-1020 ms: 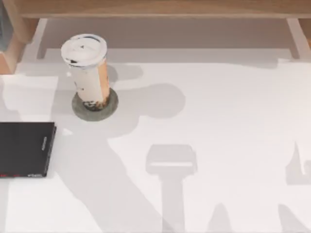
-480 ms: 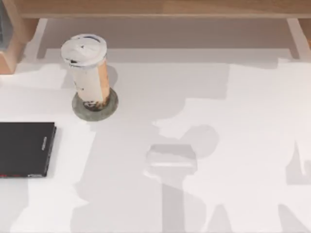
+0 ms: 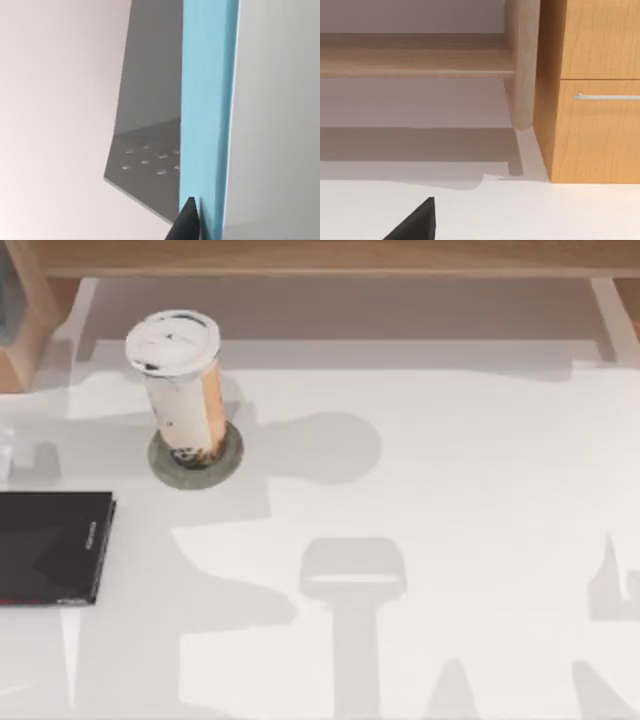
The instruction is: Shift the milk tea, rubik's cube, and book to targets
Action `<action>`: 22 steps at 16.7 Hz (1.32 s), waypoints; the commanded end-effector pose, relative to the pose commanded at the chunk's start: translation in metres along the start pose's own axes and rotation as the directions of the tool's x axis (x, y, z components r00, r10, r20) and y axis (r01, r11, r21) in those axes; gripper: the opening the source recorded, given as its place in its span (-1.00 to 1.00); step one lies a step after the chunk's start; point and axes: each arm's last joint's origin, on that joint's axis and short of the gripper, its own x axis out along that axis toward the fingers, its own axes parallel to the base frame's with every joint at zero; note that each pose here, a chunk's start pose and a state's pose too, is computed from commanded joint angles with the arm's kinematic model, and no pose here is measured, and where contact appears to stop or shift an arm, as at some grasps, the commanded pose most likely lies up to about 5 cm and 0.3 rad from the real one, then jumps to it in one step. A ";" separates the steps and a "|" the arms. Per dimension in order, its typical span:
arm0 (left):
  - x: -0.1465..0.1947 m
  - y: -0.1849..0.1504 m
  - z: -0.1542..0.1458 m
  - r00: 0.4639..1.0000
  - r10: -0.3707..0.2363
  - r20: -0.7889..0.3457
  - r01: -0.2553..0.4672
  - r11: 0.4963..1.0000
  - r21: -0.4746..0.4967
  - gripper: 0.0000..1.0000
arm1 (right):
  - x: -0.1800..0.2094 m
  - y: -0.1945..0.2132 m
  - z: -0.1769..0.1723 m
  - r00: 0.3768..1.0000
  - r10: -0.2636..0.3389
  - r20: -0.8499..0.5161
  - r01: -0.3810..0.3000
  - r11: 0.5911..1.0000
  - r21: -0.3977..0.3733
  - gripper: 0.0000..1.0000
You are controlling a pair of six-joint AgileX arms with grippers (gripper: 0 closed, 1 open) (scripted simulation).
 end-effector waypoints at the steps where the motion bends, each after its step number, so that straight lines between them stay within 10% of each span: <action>1: -0.013 -0.022 0.003 0.997 -0.074 -0.001 0.074 0.996 0.053 -1.00 | 0.000 0.000 0.000 1.000 0.000 0.000 0.000 1.000 0.000 1.00; 8: -0.080 -0.120 0.019 0.876 -0.482 0.028 0.465 0.857 0.222 -1.00 | 0.000 0.000 0.000 1.000 0.000 0.000 0.000 1.000 0.000 1.00; 22: -0.079 -0.127 0.020 0.862 -0.505 0.032 0.487 0.846 0.218 -1.00 | 0.000 0.000 0.000 1.000 0.000 0.000 0.000 1.000 0.000 1.00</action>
